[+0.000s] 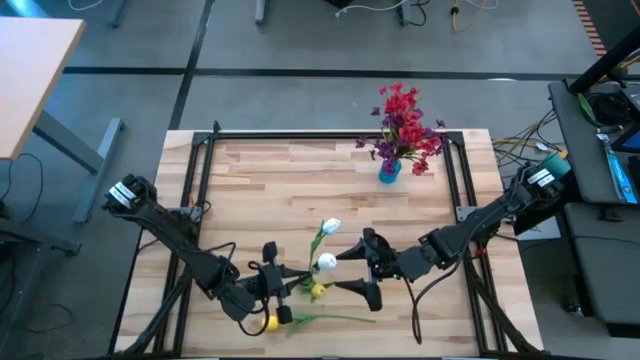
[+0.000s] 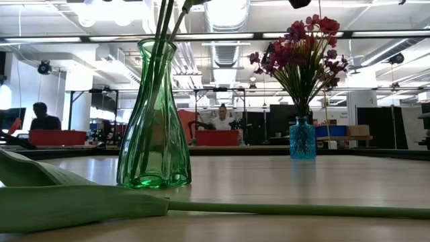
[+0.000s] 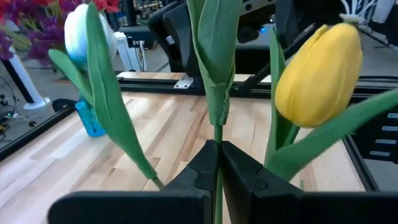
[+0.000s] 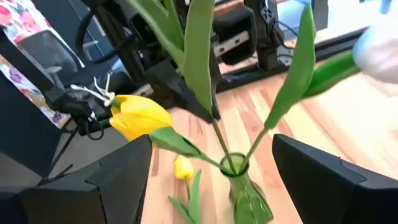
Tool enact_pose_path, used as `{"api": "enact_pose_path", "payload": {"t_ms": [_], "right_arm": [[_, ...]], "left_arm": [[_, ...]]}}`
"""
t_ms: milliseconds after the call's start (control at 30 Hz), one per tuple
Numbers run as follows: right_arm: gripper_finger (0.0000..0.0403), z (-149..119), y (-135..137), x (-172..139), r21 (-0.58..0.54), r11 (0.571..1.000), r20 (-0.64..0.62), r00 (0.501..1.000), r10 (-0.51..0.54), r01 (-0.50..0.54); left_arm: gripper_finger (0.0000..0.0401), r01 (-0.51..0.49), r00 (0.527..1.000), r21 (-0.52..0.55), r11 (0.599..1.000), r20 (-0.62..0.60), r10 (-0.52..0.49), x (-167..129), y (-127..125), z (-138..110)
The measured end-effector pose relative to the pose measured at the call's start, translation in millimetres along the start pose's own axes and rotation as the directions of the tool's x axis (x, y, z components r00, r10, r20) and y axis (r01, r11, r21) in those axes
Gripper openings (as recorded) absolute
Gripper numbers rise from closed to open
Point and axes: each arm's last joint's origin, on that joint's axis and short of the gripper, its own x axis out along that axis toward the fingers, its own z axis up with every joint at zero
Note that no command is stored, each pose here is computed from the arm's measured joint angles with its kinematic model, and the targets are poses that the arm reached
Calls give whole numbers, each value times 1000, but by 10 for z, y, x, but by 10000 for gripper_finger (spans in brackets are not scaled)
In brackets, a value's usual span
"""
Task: Sort flowers into vase by color
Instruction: Put the white flower into the green vase
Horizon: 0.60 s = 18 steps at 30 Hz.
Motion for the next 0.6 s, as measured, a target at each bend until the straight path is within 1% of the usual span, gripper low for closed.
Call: {"api": "enact_pose_path", "payload": {"t_ms": [67, 167, 400, 600], "right_arm": [[325, -8, 6, -18, 6, 1000, -13, 1000, -2, 2], [324, -1, 18, -37, 21, 1000, -13, 1000, 4, -4], [324, -3, 26, -53, 44, 999, -20, 1000, 8, -7], [324, -44, 11, -54, 88, 996, -67, 998, 6, 0]], "left_arm": [[0, -11, 1000, -17, 1000, -1, 11, 3, 8, -35], [0, -61, 998, -40, 997, 20, 62, -5, 32, -118], [0, -53, 998, -107, 993, 36, 57, -22, 84, -256], [0, -48, 998, -101, 994, 27, 51, -41, 92, -328]]}}
